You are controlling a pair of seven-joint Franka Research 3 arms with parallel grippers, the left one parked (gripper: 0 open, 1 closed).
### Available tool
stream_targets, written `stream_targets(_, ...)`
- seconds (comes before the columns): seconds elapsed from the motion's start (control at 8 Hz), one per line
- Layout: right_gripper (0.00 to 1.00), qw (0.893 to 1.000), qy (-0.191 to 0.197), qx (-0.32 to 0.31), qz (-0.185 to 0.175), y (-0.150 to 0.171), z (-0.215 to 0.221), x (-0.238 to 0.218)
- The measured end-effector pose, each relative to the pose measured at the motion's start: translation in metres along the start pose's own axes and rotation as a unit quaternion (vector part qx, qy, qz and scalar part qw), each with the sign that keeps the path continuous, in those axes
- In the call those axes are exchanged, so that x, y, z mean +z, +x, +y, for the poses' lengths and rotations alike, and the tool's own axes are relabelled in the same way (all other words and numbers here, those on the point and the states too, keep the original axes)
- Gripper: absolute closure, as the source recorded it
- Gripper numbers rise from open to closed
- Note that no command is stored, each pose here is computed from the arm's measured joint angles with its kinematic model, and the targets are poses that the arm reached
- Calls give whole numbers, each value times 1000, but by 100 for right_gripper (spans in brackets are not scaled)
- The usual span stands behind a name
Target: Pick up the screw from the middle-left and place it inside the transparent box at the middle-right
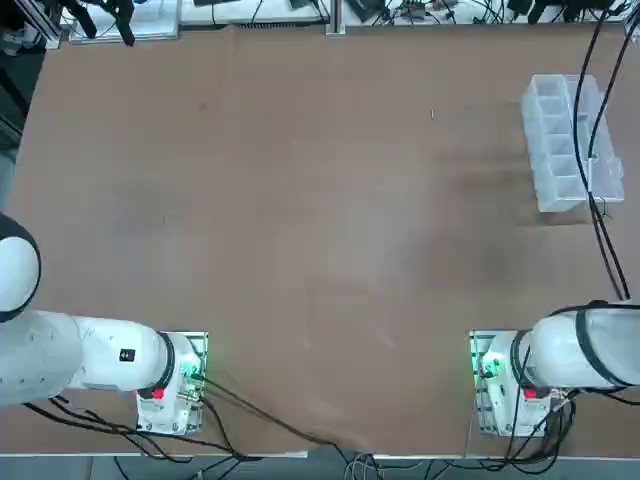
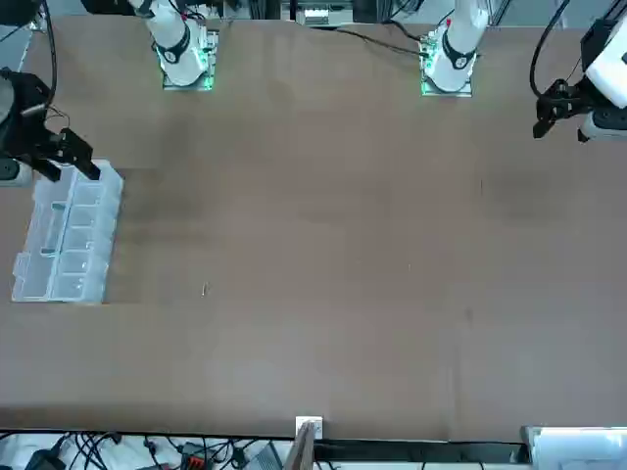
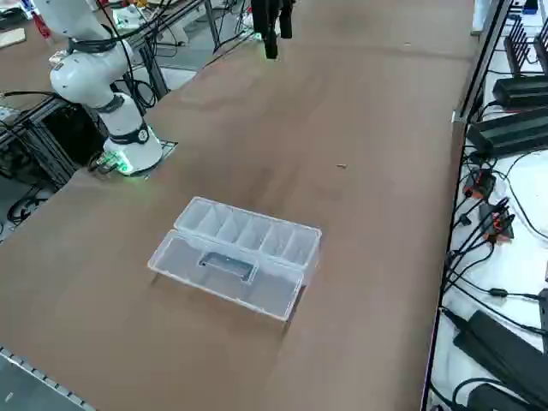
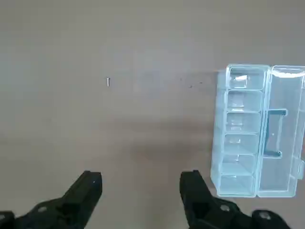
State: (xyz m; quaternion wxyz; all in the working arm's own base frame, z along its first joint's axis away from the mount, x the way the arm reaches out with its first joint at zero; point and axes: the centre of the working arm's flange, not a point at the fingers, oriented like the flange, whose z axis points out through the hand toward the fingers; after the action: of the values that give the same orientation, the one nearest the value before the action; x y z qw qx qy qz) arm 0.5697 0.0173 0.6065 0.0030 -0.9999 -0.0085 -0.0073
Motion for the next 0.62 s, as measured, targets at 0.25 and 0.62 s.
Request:
stream_targets(0.25, 0, 1000, 0, 1, 1, 0, 1, -1)
stream_targets(0.62, 0, 1000, 1, 1, 1, 0, 1, -1)
